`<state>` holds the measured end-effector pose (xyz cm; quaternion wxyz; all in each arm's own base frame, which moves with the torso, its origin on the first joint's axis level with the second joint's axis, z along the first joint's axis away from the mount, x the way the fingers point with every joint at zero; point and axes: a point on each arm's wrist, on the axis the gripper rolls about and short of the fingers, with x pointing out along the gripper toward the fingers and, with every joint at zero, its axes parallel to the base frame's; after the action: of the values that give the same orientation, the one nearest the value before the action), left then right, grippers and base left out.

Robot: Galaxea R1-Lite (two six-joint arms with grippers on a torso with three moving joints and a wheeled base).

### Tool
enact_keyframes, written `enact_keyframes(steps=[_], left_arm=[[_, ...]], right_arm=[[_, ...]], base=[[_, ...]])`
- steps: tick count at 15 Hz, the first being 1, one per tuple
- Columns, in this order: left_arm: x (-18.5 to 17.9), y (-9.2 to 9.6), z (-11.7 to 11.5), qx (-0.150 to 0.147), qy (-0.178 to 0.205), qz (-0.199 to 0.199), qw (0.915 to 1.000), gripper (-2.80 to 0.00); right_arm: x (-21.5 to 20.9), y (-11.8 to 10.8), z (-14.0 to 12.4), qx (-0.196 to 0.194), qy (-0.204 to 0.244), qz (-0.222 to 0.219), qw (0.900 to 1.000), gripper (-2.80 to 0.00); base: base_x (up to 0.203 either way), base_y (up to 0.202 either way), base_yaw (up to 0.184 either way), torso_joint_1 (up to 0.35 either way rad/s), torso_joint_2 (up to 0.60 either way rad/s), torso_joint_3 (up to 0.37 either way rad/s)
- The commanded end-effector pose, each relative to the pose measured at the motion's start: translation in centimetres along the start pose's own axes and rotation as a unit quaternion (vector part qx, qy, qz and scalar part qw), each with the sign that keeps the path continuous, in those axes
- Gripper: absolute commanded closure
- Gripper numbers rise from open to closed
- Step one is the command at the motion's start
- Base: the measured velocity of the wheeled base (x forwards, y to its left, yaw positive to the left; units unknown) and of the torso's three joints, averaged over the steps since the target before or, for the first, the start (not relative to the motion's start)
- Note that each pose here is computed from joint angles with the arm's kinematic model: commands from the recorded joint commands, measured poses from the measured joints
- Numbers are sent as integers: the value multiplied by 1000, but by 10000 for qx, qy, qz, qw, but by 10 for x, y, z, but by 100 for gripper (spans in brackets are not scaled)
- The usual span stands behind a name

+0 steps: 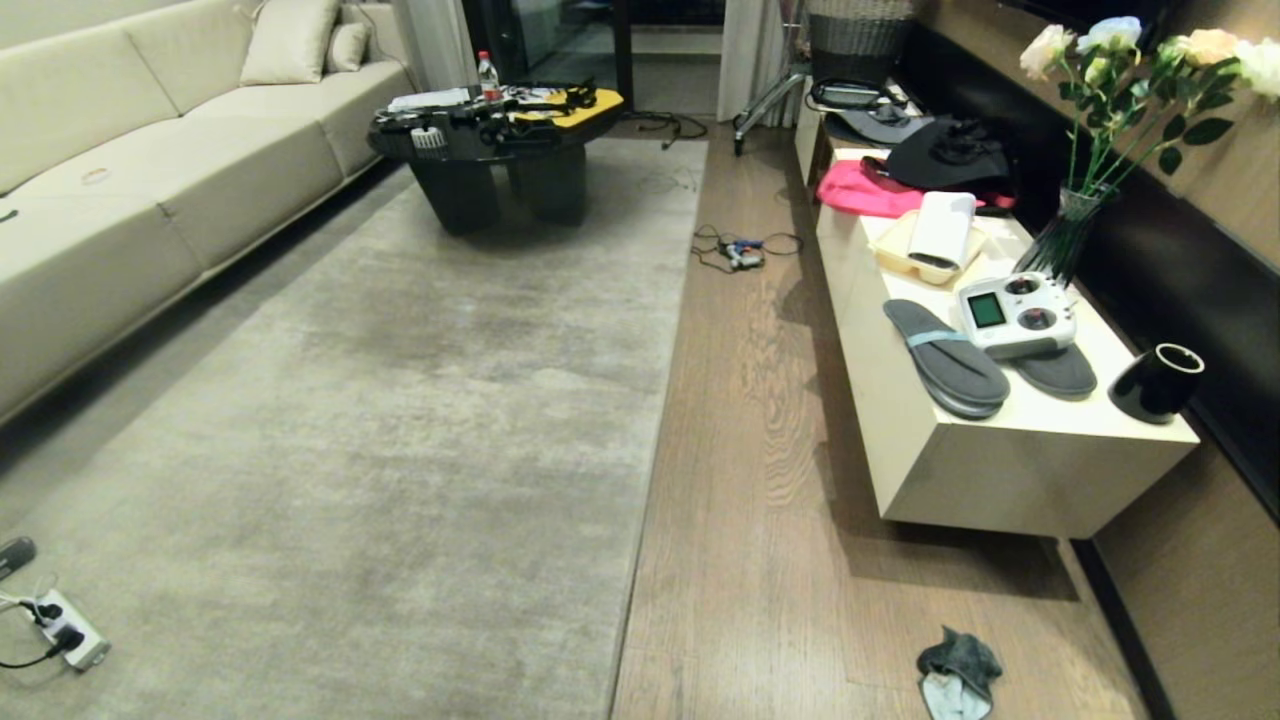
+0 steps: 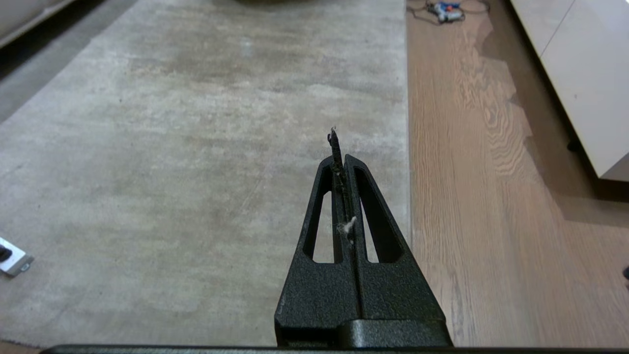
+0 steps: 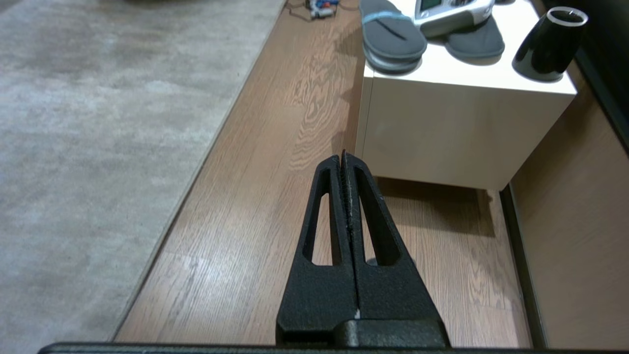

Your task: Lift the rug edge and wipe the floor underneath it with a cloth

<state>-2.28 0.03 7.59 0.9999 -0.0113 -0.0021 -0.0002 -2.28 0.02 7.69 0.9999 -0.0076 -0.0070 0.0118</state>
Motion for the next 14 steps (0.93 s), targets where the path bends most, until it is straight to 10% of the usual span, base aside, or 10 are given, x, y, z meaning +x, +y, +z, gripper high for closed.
enact_keyframes(steps=[1,14], left_arm=[[0,0,0,-2,6,2,10000,0],[0,0,0,-18,-2,2,10000,0]], right_arm=[[0,0,0,0,6,5,10000,0],[0,0,0,0,8,5,10000,0]], base=[[0,0,0,3,-2,205],[0,0,0,3,2,95]])
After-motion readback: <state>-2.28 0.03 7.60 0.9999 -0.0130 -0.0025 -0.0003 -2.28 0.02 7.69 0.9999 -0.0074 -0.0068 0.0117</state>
